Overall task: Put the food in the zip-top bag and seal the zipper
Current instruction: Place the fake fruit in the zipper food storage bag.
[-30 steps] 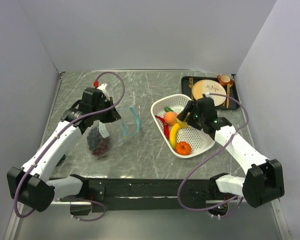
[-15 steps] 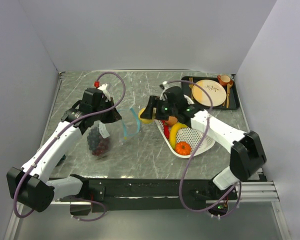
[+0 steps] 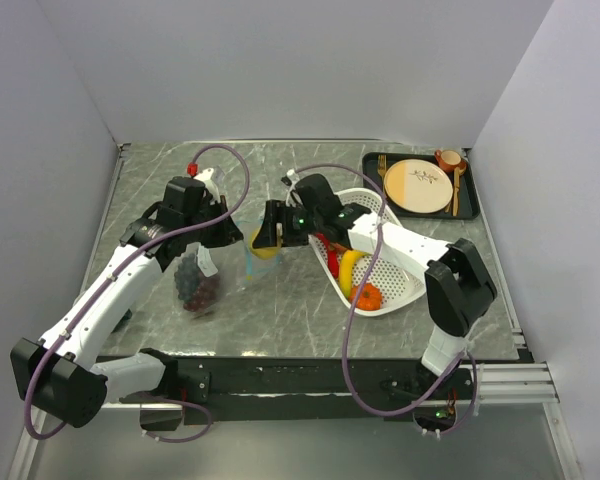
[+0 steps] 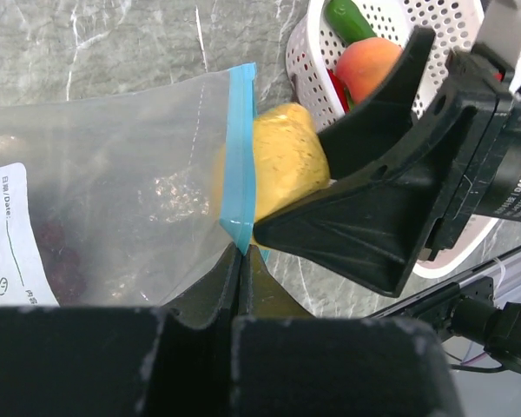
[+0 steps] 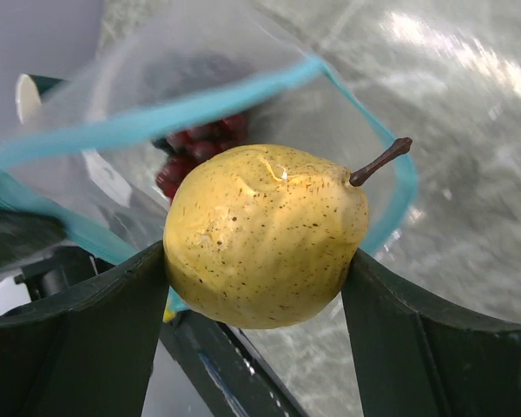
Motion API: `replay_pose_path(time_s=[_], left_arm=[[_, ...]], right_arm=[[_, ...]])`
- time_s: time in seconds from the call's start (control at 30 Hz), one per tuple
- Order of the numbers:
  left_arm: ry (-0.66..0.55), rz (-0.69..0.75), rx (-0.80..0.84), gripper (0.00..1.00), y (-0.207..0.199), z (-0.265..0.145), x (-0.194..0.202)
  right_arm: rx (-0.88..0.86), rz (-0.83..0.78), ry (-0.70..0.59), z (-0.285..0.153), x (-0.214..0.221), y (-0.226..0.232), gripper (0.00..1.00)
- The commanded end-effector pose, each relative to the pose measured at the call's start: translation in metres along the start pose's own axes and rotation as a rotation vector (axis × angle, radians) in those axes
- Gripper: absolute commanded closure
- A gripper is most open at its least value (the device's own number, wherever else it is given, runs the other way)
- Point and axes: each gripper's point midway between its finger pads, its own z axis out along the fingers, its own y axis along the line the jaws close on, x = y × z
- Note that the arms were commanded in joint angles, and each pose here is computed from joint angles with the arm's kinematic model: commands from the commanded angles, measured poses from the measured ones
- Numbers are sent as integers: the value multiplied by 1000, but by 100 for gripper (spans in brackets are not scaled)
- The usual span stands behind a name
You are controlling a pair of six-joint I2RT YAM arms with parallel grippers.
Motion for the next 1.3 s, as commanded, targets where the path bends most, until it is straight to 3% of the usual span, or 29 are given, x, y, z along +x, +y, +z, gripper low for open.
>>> replay_pose_path(time_s=[0.0,0.3,0.5,0.57,0.63,0.73,0.93,1.13,1.27], left_arm=[[-50,10,51,99,-16,-11,-15],[-71,7,45,99,-16,-13,-19],[-75,12,52,99,-19,-14,-21],[-75,14,54,99,-19,-14,-21],[-77,13,55,99,-19,-15,-21],[-85,12,54,99,-20,-17,-22],[-98,11,59,99,-23,-21,-28],[-112,6,67,99,-28,-23,-35],[-130,8,61,99,-28,-25,-39]], right_arm=[[-81,-84,-7,5,-14,30,54],[-69,-121,105,19,13,31,53],[-63,-117,111,25,14,32,48],[-87,-116,93,24,9,39,40],[-97,-123,83,24,3,44,38],[-70,-128,88,24,3,40,19],[-41,-124,32,17,-4,35,0],[-10,-112,7,9,-11,25,0],[70,-91,-124,-24,-36,8,0]])
